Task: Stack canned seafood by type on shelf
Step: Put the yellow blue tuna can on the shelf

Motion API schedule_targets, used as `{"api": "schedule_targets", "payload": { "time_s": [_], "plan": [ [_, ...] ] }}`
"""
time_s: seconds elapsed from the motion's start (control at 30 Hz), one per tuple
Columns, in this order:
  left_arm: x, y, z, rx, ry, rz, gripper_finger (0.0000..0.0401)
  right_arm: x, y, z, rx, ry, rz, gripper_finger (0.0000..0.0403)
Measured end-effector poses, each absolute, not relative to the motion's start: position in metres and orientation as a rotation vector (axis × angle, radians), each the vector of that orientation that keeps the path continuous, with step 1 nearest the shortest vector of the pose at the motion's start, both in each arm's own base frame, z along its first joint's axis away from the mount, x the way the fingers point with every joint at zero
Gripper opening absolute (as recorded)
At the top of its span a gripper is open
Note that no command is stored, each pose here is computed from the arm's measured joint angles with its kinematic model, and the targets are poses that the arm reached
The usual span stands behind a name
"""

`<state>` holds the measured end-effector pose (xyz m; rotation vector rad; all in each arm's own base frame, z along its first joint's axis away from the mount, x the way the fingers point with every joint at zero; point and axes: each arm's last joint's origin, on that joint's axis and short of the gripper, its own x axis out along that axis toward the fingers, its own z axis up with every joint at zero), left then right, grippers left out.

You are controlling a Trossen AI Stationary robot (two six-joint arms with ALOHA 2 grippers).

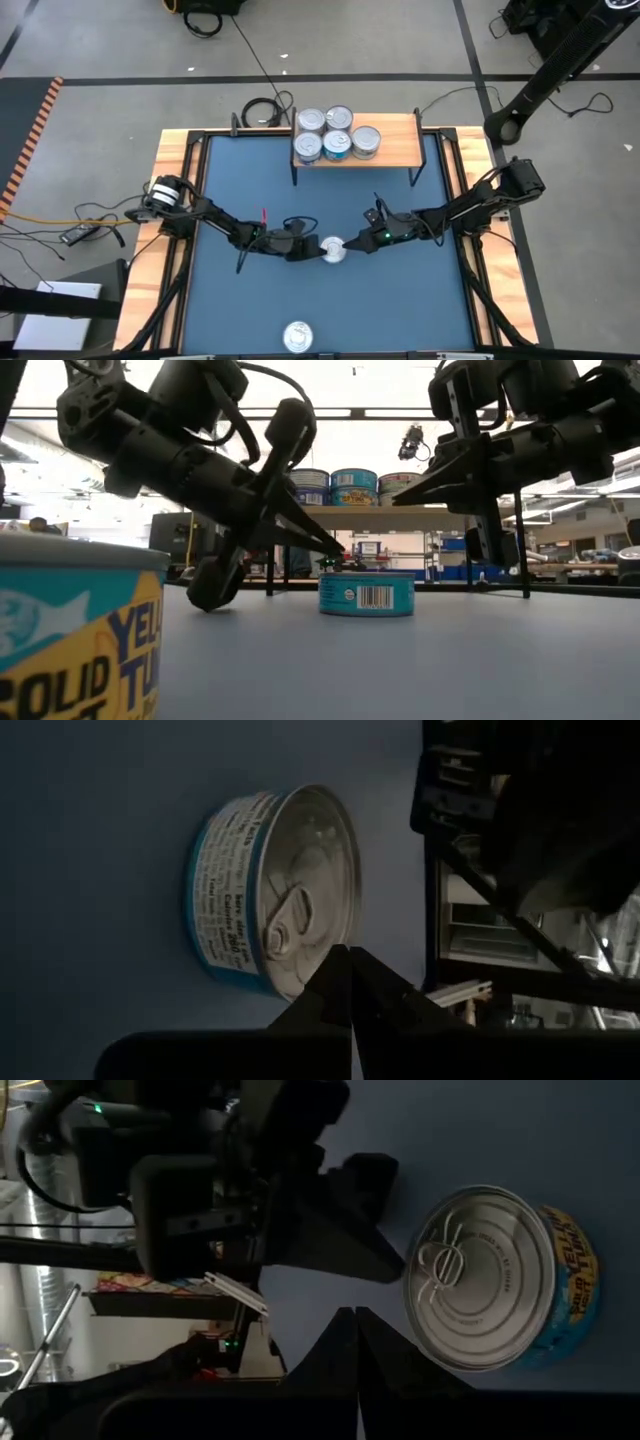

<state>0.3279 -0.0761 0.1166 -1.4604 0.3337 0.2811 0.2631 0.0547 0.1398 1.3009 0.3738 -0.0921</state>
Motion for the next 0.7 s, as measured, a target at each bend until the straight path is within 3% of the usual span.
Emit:
{"api": "schedule_targets", "payload": {
  "time_s": [0.7],
  "plan": [
    [0.3232, -0.0747, 0.1073, -1.547, 0.380, 0.444, 0.0000, 0.2598, 0.0544, 0.1401, 1.301, 0.375, -0.081, 0.0001]
  ]
}}
